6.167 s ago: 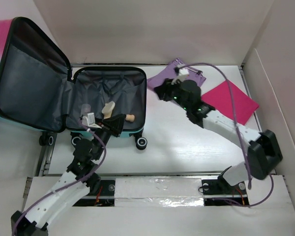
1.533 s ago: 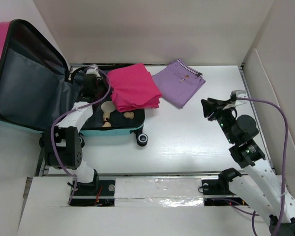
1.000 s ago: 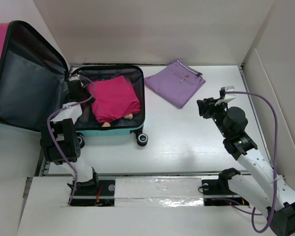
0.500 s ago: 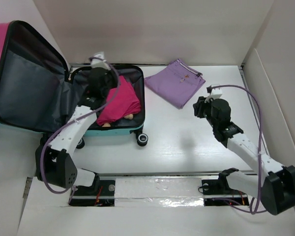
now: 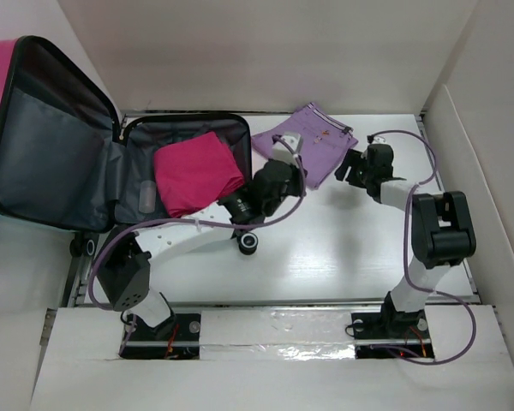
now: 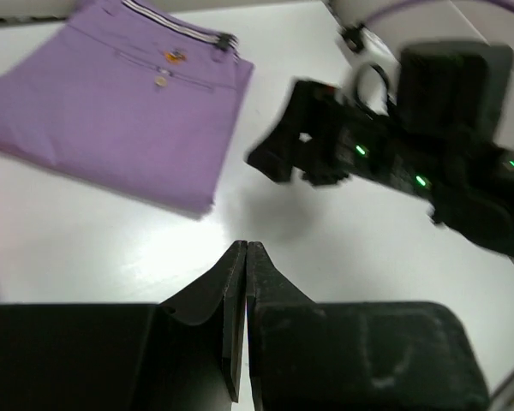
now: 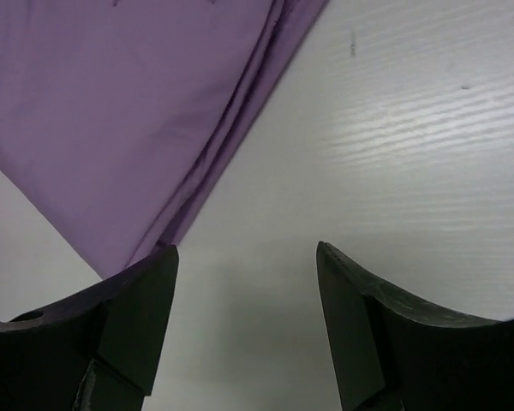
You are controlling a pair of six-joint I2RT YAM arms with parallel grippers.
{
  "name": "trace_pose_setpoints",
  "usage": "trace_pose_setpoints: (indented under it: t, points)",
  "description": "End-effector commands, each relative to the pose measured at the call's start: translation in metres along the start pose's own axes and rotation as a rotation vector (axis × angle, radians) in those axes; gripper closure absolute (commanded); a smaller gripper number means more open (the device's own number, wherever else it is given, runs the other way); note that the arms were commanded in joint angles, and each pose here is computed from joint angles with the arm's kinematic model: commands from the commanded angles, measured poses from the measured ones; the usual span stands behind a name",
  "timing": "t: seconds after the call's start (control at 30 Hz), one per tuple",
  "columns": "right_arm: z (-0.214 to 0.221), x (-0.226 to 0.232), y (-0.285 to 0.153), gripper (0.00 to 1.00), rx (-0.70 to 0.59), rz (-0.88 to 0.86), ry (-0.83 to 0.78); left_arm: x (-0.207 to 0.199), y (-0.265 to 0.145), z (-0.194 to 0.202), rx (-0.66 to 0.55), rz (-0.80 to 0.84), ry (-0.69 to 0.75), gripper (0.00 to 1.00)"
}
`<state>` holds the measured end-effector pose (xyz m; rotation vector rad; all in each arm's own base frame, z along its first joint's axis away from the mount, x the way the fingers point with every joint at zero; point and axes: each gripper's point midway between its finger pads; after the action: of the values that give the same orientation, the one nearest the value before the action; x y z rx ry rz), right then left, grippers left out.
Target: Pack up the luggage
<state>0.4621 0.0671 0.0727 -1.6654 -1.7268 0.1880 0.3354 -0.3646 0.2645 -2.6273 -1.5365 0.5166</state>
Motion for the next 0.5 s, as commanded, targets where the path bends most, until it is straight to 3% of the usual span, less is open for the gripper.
trace_pose_setpoints:
  t: [0.0, 0.2, 0.3, 0.4, 0.43, 0.47]
  points:
    - [-0.035, 0.044, 0.012, 0.29, -0.068, -0.173, 0.1, -0.015, -0.006, -0.02, -0.102, 0.022, -0.056, 1.0]
    - [-0.022, 0.059, 0.051, 0.29, -0.005, -0.251, 0.223, -0.02, -0.013, 0.006, -0.067, 0.084, -0.078, 1.0]
    - [-0.017, 0.064, 0.065, 0.38, 0.022, -0.277, 0.278, -0.021, -0.013, 0.02, -0.033, 0.105, -0.074, 1.0]
    - [-0.004, 0.068, 0.079, 0.51, 0.058, -0.293, 0.31, -0.02, -0.013, 0.028, -0.016, 0.105, -0.071, 0.8]
    - [-0.003, 0.068, 0.083, 0.58, 0.058, -0.295, 0.315, -0.018, -0.012, 0.03, -0.013, 0.097, -0.073, 0.62]
    - [-0.001, 0.072, 0.084, 0.71, 0.057, -0.302, 0.317, -0.015, -0.012, 0.032, -0.012, 0.082, -0.076, 0.55]
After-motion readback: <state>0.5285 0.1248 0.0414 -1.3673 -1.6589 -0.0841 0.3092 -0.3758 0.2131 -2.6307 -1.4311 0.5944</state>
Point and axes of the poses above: each gripper's point midway between its finger pads, its own y axis out along the fingers, its own x axis along the line the jaws close on, z = x × y, and after that the axes turned 3 degrees about y, right-handed
